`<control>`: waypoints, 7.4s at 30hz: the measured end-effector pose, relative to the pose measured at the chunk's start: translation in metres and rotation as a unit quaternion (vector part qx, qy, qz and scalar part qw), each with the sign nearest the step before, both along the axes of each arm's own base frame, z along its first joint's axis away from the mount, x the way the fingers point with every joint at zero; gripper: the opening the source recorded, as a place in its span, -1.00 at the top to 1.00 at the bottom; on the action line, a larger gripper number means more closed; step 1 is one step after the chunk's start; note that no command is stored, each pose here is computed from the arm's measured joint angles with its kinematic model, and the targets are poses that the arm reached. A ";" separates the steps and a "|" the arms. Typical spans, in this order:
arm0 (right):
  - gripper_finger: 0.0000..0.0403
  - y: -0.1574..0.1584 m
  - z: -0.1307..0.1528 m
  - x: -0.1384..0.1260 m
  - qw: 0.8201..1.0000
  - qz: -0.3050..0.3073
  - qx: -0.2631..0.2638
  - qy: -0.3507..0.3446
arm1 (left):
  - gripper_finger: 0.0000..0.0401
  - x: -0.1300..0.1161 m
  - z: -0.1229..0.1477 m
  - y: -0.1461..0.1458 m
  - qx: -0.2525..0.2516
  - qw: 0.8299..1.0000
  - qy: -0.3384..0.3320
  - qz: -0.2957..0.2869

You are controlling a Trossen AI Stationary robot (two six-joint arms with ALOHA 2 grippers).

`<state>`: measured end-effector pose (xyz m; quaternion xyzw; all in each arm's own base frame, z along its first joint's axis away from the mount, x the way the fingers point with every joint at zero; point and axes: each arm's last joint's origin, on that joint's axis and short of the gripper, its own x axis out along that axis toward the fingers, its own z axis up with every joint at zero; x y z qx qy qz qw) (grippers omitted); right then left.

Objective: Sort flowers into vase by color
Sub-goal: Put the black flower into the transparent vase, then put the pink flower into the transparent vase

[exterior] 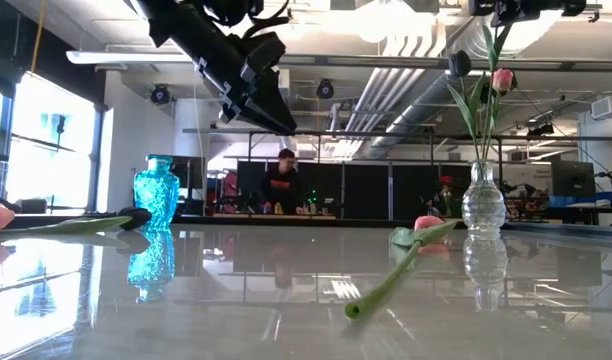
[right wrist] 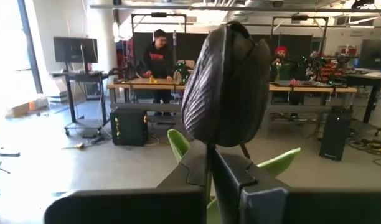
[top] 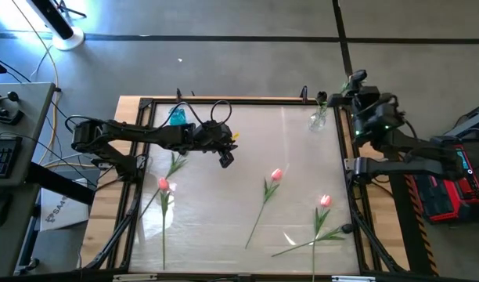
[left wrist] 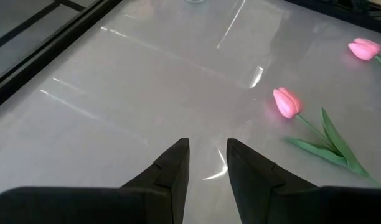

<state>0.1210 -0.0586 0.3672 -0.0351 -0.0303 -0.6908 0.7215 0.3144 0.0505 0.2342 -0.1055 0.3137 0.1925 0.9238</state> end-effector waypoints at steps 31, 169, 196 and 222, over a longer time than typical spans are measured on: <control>0.17 0.004 -0.004 -0.002 0.999 0.029 0.007 -0.020 | 0.53 -0.006 -0.006 0.003 -0.081 0.994 0.014 0.068; 0.26 0.126 -0.232 0.175 0.767 0.101 0.596 -0.216 | 0.53 -0.003 -0.036 -0.153 -0.214 0.973 0.060 -0.070; 0.98 0.121 -0.221 0.174 0.745 0.136 0.632 -0.164 | 0.53 -0.005 -0.038 -0.152 -0.208 0.972 0.079 -0.080; 1.00 0.104 -0.101 0.067 0.919 0.227 0.317 -0.049 | 0.53 0.005 -0.036 -0.125 -0.219 0.974 0.049 -0.034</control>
